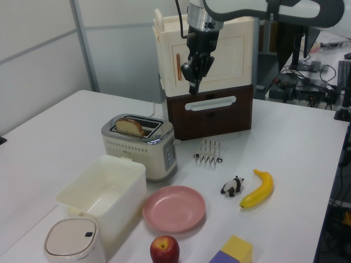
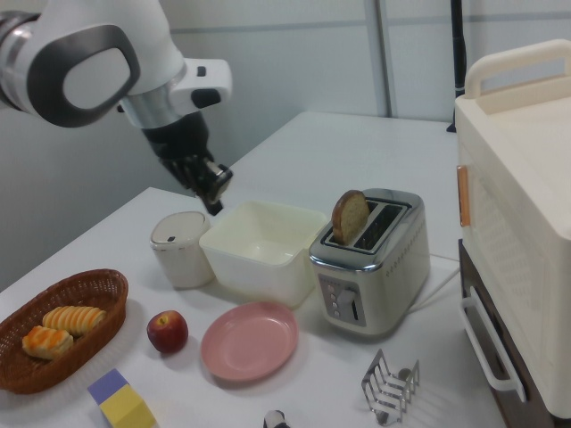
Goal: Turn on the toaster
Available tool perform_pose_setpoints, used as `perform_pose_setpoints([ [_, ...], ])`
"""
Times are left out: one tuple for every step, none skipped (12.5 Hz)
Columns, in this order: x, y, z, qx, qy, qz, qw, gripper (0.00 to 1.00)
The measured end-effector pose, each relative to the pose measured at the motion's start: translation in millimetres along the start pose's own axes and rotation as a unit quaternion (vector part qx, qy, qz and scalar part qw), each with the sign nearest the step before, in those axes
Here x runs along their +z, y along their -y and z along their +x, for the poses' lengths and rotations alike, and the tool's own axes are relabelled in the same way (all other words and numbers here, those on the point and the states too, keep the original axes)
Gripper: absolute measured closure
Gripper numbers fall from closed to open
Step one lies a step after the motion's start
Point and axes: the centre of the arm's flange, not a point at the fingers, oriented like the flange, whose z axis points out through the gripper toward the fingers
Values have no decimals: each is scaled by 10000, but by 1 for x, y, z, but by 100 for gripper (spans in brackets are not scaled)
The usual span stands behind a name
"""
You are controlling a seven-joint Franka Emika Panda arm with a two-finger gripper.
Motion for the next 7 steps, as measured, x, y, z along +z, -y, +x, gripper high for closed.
perform_pose_setpoints([
  [-1,5,-5,-31,133,65,9999,99],
  [-2,12,-9,-75,248,133,9996,98],
  [-2,21,-12,-150,334,173,9992,94],
  [-2,25,-13,-182,369,178,9990,88],
  [-1,25,-13,-186,379,171,9990,79],
  [0,24,-13,-182,388,141,9990,68],
  [1,20,-12,-161,393,49,9991,52],
])
